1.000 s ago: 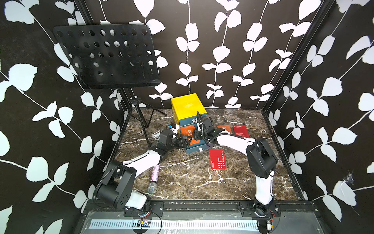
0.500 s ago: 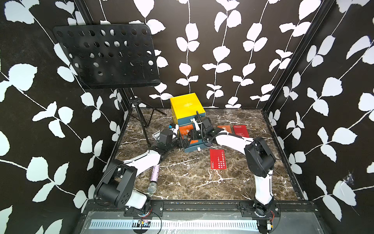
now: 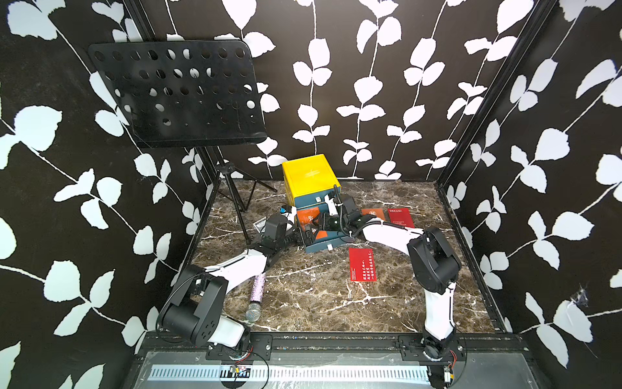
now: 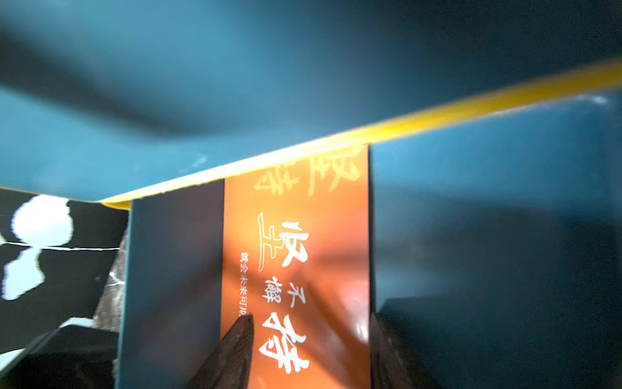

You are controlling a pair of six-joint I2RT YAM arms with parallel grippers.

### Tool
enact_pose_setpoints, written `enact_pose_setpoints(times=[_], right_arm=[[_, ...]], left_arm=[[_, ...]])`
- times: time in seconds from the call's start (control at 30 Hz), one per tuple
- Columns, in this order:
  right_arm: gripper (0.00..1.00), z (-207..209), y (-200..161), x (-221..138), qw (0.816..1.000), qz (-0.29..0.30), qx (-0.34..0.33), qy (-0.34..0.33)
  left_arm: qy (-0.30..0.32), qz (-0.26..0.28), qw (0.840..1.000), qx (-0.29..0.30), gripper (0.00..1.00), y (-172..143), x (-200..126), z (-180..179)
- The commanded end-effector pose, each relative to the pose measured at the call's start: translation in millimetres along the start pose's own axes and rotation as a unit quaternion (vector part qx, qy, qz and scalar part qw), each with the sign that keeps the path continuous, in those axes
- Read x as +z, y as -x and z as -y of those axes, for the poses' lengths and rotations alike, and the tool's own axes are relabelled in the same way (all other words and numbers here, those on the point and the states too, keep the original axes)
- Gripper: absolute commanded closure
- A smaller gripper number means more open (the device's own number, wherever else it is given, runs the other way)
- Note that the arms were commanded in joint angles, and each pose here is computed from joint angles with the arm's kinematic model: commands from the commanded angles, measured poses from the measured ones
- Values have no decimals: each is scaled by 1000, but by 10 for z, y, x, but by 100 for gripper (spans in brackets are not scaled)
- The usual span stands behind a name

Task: Take the postcards out of the drawer
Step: Pick up the postcard from the drawer.

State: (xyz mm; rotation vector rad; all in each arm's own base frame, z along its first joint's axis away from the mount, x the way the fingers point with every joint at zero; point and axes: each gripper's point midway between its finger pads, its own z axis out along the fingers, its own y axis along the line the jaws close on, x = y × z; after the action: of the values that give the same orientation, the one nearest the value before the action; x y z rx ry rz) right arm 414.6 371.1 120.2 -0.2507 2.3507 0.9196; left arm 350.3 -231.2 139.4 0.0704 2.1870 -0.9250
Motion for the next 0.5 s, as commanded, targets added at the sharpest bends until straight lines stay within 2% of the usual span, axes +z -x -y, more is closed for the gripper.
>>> enact_pose_setpoints(times=[0.0, 0.47], right_arm=[[48, -434, 278, -273, 996, 41, -1, 73], [64, -361, 218, -341, 996, 32, 24, 82]], left_arm=[[-6, 4, 1000, 1, 4, 46, 6, 25], [-4, 0, 1000, -3, 4, 49, 17, 24]])
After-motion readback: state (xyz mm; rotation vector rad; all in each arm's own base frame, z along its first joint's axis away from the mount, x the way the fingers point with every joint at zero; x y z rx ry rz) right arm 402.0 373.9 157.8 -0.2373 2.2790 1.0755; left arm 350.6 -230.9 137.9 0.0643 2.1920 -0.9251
